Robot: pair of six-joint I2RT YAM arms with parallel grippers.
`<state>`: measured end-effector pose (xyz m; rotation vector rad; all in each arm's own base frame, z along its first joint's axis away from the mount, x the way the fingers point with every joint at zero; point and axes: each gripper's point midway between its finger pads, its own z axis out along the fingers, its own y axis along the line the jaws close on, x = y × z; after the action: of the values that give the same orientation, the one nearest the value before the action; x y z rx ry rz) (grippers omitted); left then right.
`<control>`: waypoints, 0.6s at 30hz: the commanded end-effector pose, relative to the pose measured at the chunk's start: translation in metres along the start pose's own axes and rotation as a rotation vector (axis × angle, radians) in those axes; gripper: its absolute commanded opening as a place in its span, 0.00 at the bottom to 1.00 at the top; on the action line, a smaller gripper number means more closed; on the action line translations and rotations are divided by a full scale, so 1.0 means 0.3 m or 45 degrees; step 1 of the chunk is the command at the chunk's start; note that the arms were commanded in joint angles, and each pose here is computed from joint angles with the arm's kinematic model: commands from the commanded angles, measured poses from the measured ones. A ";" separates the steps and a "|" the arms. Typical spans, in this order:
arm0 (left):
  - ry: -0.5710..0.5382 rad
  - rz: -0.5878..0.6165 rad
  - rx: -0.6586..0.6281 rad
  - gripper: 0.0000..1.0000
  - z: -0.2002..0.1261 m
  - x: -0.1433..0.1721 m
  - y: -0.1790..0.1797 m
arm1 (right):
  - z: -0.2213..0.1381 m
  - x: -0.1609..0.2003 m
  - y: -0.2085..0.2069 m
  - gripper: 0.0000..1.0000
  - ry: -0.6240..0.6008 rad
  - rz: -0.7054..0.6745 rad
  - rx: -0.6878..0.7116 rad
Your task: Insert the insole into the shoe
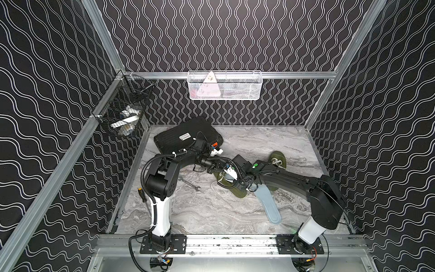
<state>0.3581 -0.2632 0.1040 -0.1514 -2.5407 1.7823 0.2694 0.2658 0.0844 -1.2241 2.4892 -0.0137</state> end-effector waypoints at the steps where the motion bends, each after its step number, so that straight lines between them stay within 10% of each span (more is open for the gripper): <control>1: -0.031 0.015 0.048 0.00 -0.006 -0.018 -0.030 | 0.003 -0.049 0.008 0.28 -0.070 0.067 -0.020; 18: -0.108 -0.014 0.101 0.00 -0.015 -0.022 -0.052 | 0.009 -0.085 0.001 0.31 -0.062 0.288 -0.046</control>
<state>0.3589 -0.2615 0.1047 -0.0437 -2.5379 1.8484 0.2788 0.2810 0.0824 -1.0183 2.5745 0.0916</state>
